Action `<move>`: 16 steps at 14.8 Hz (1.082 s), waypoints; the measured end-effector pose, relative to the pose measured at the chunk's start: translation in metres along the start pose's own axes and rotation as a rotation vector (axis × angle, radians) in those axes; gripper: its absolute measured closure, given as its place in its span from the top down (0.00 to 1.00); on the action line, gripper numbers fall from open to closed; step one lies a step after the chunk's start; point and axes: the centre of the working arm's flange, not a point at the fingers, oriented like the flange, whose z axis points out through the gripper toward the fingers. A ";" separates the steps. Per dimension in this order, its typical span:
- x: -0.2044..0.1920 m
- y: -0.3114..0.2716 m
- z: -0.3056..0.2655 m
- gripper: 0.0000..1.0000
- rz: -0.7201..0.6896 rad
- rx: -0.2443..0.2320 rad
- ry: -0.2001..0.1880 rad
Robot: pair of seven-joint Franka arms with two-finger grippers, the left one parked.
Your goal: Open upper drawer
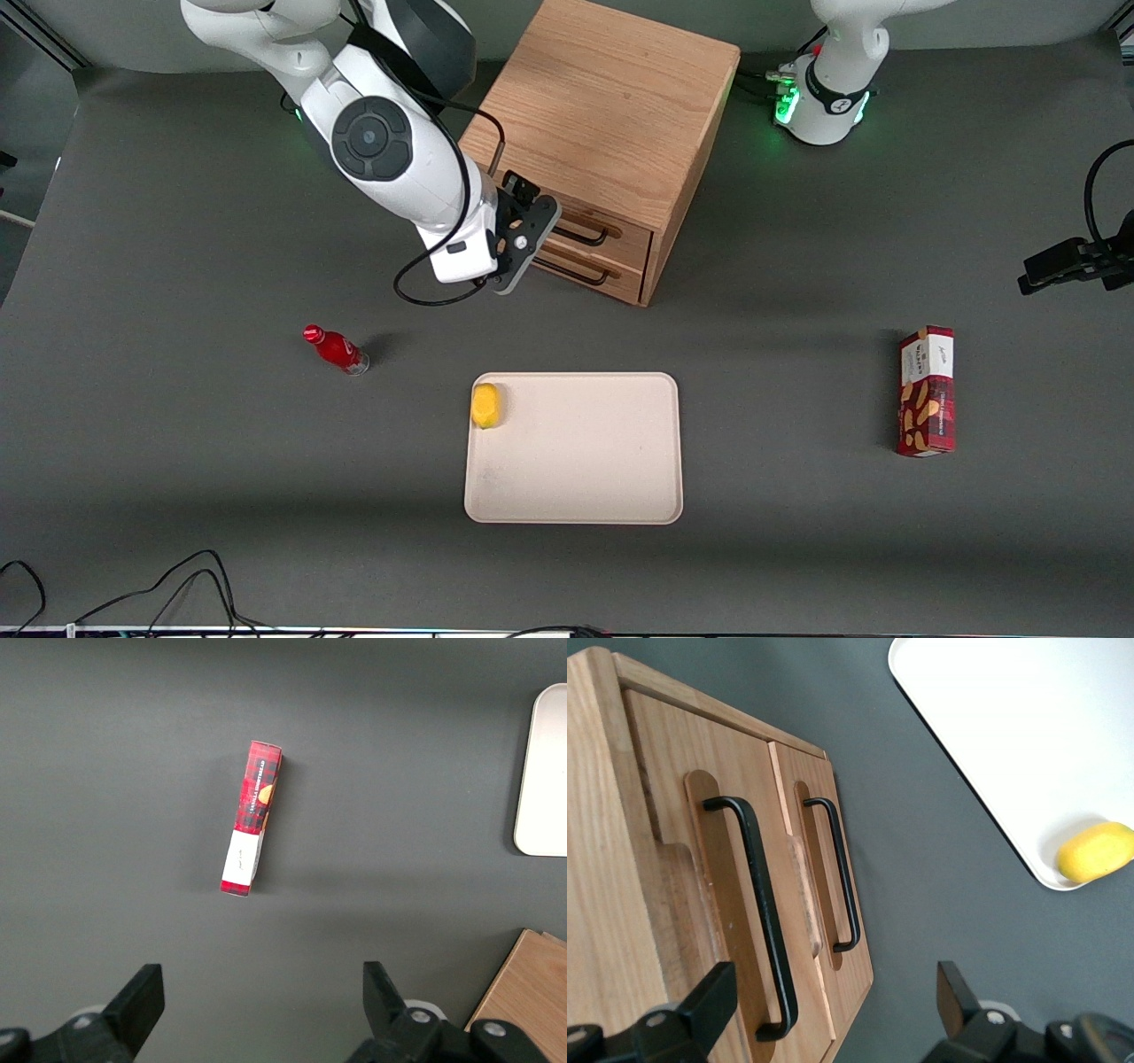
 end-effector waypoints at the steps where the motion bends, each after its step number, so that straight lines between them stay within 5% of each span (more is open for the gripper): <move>1: 0.001 0.000 0.002 1.00 -0.001 0.002 0.002; 16: 0.012 -0.009 0.057 1.00 -0.032 0.000 -0.015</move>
